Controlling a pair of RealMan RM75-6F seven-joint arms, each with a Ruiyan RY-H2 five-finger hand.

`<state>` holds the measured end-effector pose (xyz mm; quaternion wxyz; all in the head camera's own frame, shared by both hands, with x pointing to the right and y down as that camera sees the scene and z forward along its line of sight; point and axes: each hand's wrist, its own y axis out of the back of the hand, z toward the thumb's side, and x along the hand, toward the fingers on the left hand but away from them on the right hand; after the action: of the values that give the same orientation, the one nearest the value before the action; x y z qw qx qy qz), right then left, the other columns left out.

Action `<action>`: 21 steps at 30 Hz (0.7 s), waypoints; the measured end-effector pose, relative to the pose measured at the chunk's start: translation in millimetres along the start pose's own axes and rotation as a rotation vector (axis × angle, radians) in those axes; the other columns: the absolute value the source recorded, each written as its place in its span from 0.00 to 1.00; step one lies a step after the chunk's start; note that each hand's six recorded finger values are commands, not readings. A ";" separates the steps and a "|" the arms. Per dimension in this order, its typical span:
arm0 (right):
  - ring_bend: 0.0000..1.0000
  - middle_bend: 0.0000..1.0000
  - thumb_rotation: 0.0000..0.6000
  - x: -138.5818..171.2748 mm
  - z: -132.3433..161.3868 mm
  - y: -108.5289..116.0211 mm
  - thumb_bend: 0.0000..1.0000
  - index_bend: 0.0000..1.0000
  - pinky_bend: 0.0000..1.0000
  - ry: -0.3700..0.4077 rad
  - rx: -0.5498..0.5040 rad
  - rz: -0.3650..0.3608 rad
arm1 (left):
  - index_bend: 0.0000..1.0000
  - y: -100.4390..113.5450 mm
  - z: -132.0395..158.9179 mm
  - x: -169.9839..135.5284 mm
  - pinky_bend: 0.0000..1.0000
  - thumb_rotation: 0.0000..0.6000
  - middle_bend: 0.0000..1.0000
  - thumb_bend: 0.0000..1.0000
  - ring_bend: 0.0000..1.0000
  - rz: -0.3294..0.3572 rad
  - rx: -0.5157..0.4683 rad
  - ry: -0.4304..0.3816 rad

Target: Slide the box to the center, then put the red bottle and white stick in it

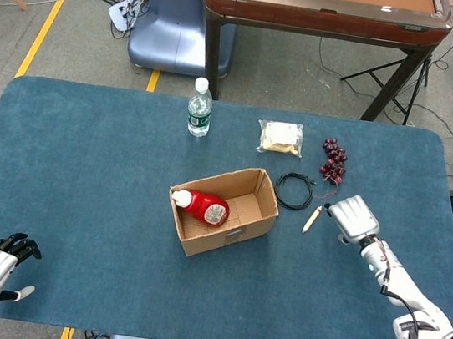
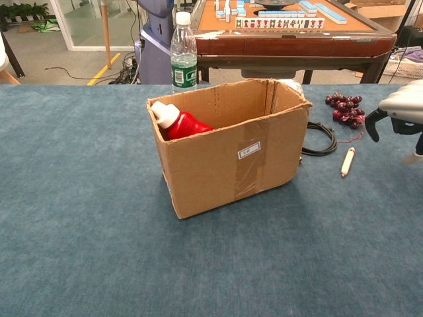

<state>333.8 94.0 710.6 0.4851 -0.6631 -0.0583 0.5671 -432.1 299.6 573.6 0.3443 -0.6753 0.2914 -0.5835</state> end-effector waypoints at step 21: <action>1.00 1.00 1.00 -35.6 27.8 -13.0 0.27 0.45 1.00 0.103 0.006 0.010 | 0.44 9.5 -7.1 -5.0 0.41 1.00 0.34 0.00 0.20 0.021 0.010 0.059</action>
<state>305.0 94.5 747.8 0.4866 -0.6901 -0.0280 0.5349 -439.8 297.0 563.6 0.3453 -0.6530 0.3056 -0.6009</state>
